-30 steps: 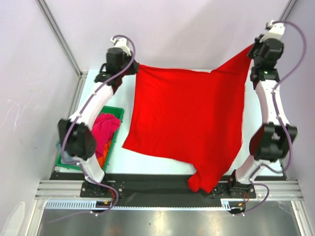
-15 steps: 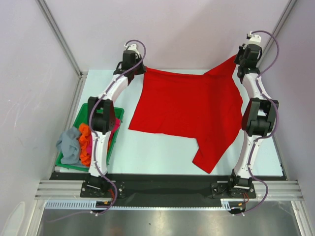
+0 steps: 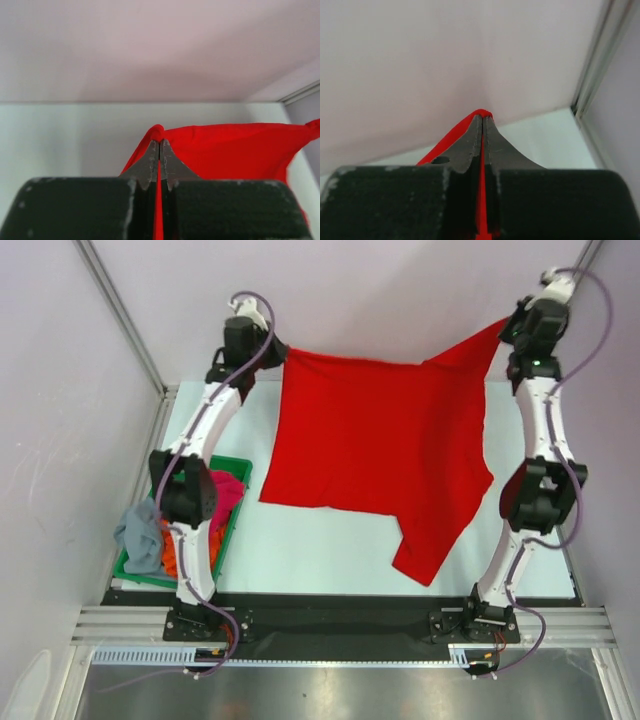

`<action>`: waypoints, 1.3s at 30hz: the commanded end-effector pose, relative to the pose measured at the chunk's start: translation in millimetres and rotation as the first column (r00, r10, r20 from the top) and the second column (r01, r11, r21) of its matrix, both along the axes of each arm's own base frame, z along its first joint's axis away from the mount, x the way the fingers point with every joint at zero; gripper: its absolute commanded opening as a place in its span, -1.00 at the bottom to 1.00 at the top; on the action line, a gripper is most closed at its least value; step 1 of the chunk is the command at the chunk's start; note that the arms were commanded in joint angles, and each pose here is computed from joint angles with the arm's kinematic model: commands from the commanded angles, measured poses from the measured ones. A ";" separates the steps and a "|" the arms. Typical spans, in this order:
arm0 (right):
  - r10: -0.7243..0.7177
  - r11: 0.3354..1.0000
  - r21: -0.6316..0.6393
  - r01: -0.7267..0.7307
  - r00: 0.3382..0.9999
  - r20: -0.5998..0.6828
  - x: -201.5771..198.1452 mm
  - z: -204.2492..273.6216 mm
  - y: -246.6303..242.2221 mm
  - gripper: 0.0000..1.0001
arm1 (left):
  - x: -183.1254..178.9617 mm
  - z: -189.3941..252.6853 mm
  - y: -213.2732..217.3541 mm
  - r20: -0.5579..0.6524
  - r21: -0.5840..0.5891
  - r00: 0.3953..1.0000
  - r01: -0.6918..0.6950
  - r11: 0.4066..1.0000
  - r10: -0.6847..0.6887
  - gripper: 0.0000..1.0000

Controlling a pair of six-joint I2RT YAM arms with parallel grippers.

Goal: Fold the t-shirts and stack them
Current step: Flatten the tshirt out

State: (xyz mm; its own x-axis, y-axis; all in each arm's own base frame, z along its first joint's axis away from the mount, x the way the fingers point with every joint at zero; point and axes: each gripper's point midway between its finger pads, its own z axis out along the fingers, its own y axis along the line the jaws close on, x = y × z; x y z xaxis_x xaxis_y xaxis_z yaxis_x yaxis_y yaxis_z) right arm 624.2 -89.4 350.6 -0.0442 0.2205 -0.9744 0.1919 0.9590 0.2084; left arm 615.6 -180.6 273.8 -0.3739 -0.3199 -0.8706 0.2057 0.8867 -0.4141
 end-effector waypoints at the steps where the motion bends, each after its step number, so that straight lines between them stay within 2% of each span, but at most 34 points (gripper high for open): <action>1: -0.014 0.998 -0.045 0.032 0.932 0.362 -95.8 198.9 0.2 -1.00 | -66.5 182.9 10.8 0.336 -0.093 0.942 0.041 0.995 -0.008 -0.99; 3: -0.013 0.997 -0.067 0.047 0.898 0.439 -139.8 244.1 6.4 -1.00 | -103.1 227.7 15.4 0.414 -0.095 0.910 0.058 0.994 -0.014 -0.99; 6: -0.011 0.993 -0.093 0.071 0.848 0.529 -198.7 297.3 14.4 -1.00 | -141.2 267.5 18.3 0.483 -0.068 0.875 0.085 0.994 -0.042 -0.99; 7: -0.011 0.992 -0.099 0.077 0.841 0.541 -211.8 306.3 16.1 -1.00 | -164.8 291.3 20.9 0.525 -0.065 0.850 0.095 0.993 -0.046 -0.99; 9: -0.006 0.989 -0.112 0.093 0.796 0.605 -253.9 338.6 23.2 -1.00 | -191.2 314.9 28.4 0.565 -0.046 0.824 0.088 0.995 -0.046 -0.99; 14: 0.011 0.985 -0.131 0.109 0.730 0.684 -328.9 379.3 40.4 -1.00 | -271.3 374.9 48.0 0.680 -0.041 0.732 0.085 0.995 -0.035 -0.99; 19: 0.046 0.985 -0.137 0.100 0.622 0.782 -414.2 414.9 58.9 -1.00 | -330.1 397.2 56.5 0.739 -0.046 0.673 0.116 0.992 -0.044 -0.99; 23: 0.068 0.985 -0.148 0.094 0.575 0.815 -448.7 428.5 67.8 -1.00 | -375.3 407.5 70.1 0.788 -0.087 0.616 0.121 0.989 -0.007 -0.99; 28: 0.073 0.981 -0.161 0.108 0.562 0.824 -460.9 432.5 69.8 -1.00 | -385.0 406.2 70.9 0.786 -0.095 0.618 0.134 0.987 -0.008 -0.99; 32: 0.074 0.978 -0.172 0.115 0.583 0.809 -440.6 427.5 71.1 -1.00 | -358.3 389.0 64.2 0.743 -0.091 0.669 0.126 0.988 -0.017 -0.99; 33: 0.064 0.977 -0.173 0.123 0.608 0.791 -422.2 421.0 70.0 -1.00 | -349.5 380.8 61.4 0.726 -0.089 0.687 0.124 0.988 -0.021 -0.99; 35: 0.067 0.975 -0.182 0.126 0.616 0.785 -406.1 418.2 74.0 -1.00 | -321.5 363.0 55.2 0.684 -0.083 0.729 0.110 0.990 -0.024 -0.99; 39: 0.037 0.956 -0.228 0.183 0.698 0.716 -338.7 389.2 74.8 -1.00 | -274.5 327.9 43.3 0.603 -0.068 0.797 0.092 0.993 -0.032 -0.99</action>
State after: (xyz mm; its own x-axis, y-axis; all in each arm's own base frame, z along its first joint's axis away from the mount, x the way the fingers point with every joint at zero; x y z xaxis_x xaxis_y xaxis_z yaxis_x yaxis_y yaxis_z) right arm 227.2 -9.5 762.3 0.7434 0.0231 -0.6684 0.0537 0.9941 0.0940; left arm 292.0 -124.8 642.3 0.2942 -0.4216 -0.8577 0.5321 0.8177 -0.2194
